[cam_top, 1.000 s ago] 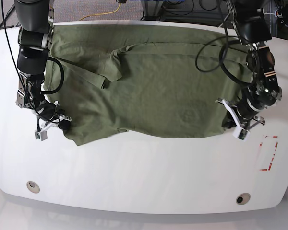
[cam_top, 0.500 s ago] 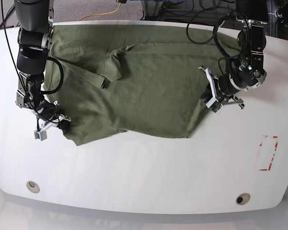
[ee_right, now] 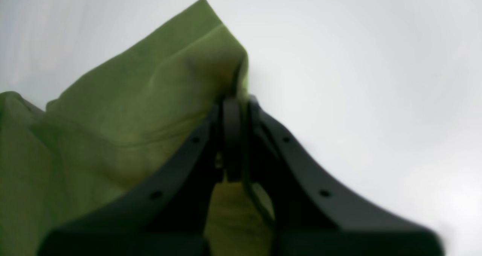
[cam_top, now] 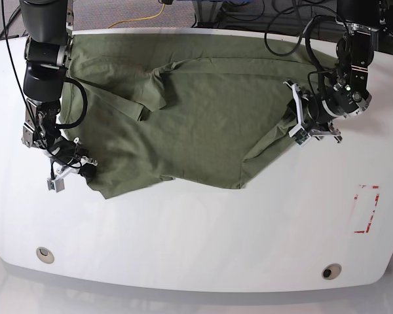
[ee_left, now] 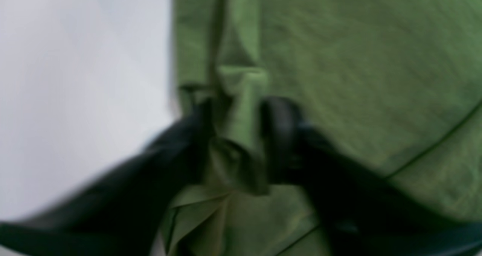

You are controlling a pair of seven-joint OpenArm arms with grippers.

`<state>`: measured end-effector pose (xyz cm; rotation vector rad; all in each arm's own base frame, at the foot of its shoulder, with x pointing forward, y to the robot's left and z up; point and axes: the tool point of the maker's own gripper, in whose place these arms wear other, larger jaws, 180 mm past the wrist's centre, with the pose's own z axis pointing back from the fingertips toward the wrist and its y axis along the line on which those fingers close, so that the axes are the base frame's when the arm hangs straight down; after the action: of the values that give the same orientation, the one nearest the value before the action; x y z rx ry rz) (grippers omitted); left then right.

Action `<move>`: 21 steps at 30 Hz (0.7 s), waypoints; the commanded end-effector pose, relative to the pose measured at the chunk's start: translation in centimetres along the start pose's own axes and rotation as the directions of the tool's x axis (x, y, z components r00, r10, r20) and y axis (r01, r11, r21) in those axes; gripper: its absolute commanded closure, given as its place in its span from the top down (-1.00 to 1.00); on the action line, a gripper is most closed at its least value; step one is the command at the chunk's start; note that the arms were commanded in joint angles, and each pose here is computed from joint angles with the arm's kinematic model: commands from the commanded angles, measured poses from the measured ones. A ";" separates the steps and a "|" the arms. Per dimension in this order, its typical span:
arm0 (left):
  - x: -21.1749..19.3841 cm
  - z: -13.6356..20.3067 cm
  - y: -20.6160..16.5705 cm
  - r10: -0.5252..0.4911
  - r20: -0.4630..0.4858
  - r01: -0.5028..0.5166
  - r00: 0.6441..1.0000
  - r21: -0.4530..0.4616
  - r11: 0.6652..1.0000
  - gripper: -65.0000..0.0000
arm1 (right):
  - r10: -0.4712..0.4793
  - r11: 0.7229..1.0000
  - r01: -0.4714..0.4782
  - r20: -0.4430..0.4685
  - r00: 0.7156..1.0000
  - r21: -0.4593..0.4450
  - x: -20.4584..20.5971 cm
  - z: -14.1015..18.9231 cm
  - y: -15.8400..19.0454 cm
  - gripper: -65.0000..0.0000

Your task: Layout the t-shirt on the table in an organized manner, then fold the t-shirt properly

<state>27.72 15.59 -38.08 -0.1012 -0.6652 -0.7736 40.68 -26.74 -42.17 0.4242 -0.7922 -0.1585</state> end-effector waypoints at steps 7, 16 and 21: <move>3.1 1.2 0.6 -0.041 0.091 0.038 0.995 0.030 0.999 0.85 | 0.020 1.000 -0.020 0.049 0.999 0.001 2.4 0.5 0.0 -0.98; 7.1 1.3 1.2 -0.041 0.188 0.031 0.981 0.055 0.998 1.00 | 0.020 1.000 -0.020 0.049 0.999 0.001 2.4 0.5 0.0 -0.98; 7.6 0.4 0.9 -0.001 0.202 -0.006 0.979 0.035 0.999 1.00 | 0.020 1.000 -0.020 0.049 0.999 0.001 2.4 0.5 0.0 -0.98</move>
<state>31.79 11.63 -33.30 -0.1479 -0.8625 -0.7654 40.67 -26.74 -42.18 0.4244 -0.7920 -0.1589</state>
